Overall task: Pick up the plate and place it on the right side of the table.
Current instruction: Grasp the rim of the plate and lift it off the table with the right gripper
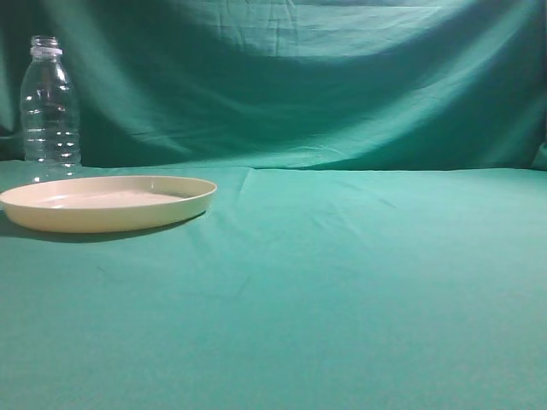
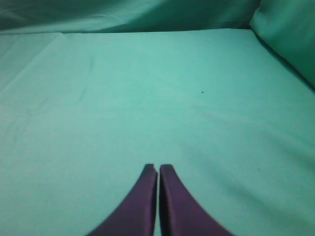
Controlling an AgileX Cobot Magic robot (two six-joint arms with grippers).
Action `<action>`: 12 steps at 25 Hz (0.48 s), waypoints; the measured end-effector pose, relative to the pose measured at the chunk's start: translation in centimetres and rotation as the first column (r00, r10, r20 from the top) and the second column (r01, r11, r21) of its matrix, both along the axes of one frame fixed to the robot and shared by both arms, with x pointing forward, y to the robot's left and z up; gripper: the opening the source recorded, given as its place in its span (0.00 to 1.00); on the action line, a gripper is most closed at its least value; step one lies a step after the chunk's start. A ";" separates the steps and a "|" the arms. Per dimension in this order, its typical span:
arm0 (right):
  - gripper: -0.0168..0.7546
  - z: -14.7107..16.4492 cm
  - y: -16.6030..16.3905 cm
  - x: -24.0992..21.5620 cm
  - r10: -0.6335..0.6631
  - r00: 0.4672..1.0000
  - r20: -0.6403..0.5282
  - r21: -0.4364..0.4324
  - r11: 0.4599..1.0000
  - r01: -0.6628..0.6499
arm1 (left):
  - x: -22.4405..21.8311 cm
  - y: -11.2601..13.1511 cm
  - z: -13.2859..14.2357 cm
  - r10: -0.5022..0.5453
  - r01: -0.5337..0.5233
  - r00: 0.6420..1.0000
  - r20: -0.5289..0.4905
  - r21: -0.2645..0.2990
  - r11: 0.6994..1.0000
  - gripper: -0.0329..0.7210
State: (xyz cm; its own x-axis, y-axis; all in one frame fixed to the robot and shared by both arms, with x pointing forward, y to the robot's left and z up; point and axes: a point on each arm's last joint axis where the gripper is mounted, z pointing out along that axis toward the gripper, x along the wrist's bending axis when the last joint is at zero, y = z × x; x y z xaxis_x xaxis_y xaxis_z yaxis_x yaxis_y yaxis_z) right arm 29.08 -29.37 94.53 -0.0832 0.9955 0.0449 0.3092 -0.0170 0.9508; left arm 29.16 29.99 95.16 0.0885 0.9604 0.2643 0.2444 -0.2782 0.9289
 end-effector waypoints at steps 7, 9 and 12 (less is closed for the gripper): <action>0.02 0.0 0.0 0.0 0.000 1.000 0.000 0.000 1.000 0.000 | 0.0 0.0 0.0 0.000 0.000 1.000 0.000 0.000 1.000 0.04; 0.02 0.0 0.0 0.0 0.000 1.000 0.000 0.000 1.000 0.000 | 0.0 0.0 0.0 0.000 0.000 1.000 0.000 0.000 1.000 0.04; 0.02 0.0 0.0 0.0 0.000 1.000 0.000 0.000 1.000 0.000 | 0.0 0.0 0.0 0.000 0.000 1.000 0.000 0.000 1.000 0.04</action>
